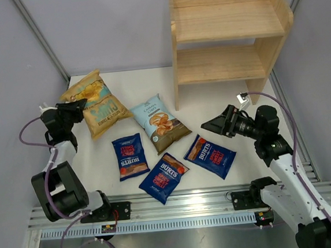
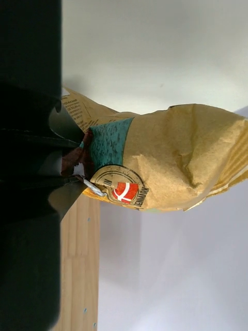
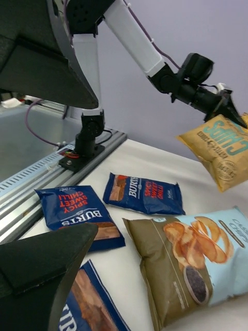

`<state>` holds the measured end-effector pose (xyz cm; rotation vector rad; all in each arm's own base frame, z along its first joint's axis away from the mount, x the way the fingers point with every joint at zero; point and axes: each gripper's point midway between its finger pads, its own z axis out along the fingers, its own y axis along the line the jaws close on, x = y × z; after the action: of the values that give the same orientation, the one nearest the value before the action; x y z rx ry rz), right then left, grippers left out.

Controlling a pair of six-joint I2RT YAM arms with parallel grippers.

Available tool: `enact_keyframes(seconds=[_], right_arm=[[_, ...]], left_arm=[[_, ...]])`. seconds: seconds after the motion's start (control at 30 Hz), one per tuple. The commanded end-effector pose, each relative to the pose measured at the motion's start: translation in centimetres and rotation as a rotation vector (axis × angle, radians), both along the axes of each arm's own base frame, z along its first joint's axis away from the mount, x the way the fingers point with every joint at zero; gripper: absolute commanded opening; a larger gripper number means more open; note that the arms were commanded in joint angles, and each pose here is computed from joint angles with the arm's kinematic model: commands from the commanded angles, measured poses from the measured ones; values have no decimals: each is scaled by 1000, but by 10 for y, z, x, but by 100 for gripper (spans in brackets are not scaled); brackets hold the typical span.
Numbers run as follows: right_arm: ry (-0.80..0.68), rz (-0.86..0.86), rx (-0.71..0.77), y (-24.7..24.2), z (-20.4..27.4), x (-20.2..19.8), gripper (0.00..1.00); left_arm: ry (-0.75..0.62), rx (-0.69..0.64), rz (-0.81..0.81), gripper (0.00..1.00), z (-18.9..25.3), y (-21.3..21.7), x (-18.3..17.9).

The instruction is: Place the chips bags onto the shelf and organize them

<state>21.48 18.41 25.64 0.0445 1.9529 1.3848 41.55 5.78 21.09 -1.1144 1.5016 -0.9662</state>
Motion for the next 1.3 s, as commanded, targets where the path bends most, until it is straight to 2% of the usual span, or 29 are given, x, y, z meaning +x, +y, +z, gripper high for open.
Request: enact_keyframes(seconds=[0.0, 0.13, 0.27, 0.3, 0.4, 0.6, 0.93, 1.1, 1.27], right_arm=[[-105, 87, 108, 23, 27, 1, 99], [-86, 143, 152, 60, 25, -6, 99], [-115, 99, 203, 84, 25, -7, 99], [-145, 34, 227, 85, 27, 1, 99], [-166, -19, 235, 101, 20, 3, 99], [-207, -20, 271, 134, 12, -2, 99], [-315, -20, 381, 154, 20, -6, 99], [-285, -114, 400, 151, 24, 8, 99], [-302, -129, 446, 149, 35, 8, 99]], left_arm=[[-95, -92, -30, 15, 51, -28, -6], [-110, -136, -57, 17, 73, -62, -18], [-118, -210, -107, 16, 84, -99, -30], [-120, -230, -132, 16, 86, -114, -33], [-124, -308, -171, 15, 94, -139, -45], [-141, -370, -263, 15, 110, -184, -71], [-195, -481, -321, 15, 111, -217, -117], [-207, -532, -350, 15, 106, -230, -137], [-192, -553, -380, 15, 101, -245, -148]])
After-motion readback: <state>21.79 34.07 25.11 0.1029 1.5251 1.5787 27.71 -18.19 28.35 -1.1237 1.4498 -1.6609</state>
